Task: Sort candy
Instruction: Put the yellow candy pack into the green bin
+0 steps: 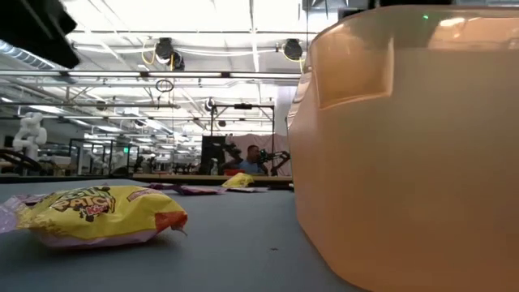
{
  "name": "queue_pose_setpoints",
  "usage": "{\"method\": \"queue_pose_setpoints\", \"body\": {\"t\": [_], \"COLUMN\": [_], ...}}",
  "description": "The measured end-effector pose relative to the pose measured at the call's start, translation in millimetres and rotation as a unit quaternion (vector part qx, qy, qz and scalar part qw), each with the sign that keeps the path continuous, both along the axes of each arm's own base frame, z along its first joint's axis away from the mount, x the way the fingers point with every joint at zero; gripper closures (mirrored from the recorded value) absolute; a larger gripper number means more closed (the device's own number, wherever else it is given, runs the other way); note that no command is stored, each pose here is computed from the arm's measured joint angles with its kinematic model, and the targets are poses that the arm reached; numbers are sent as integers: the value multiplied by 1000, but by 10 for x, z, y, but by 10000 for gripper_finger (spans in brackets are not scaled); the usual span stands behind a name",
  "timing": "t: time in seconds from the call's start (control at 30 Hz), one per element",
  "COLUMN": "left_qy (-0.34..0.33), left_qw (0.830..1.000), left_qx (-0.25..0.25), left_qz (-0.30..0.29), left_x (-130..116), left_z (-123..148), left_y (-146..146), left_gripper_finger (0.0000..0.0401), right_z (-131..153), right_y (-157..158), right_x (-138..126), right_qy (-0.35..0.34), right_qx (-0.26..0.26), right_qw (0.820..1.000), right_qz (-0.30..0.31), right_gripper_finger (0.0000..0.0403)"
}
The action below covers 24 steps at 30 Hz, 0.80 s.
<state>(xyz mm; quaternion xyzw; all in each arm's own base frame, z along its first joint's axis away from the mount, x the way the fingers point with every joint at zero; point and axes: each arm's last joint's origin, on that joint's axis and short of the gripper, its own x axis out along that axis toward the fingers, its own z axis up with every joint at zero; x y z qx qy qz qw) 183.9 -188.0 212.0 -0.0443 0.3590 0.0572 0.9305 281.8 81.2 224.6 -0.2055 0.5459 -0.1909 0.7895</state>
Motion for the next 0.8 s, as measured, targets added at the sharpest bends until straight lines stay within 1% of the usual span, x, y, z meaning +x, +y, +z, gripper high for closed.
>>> {"method": "queue_pose_setpoints", "body": {"t": [0.2, 0.37, 0.53, 0.67, 0.8], "left_qy": [17, 47, 80, 111, 130], "left_qw": [1000, 998, 995, 991, 987], "left_qx": [-11, -14, -27, -45, -62], "left_qz": [12, 25, 46, 62, 65], "left_x": [-120, -239, -346, -421, -461], "left_z": [-30, -72, -195, -317, -356], "left_y": [-43, -47, -11, 26, 20], "left_gripper_finger": [221, 221, 221, 221, 221], "right_z": [-166, -170, -174, -174, -117], "right_y": [-24, -40, -66, -67, -68], "right_x": [-57, -34, -25, -26, -42], "right_qy": [6, -3, 0, 2, 16], "right_qx": [-2, 3, 15, 13, 9], "right_qw": [1000, 1000, 1000, 1000, 1000], "right_qz": [-8, -10, -14, -12, -17], "right_gripper_finger": [364, 359, 324, 289, 263]}}
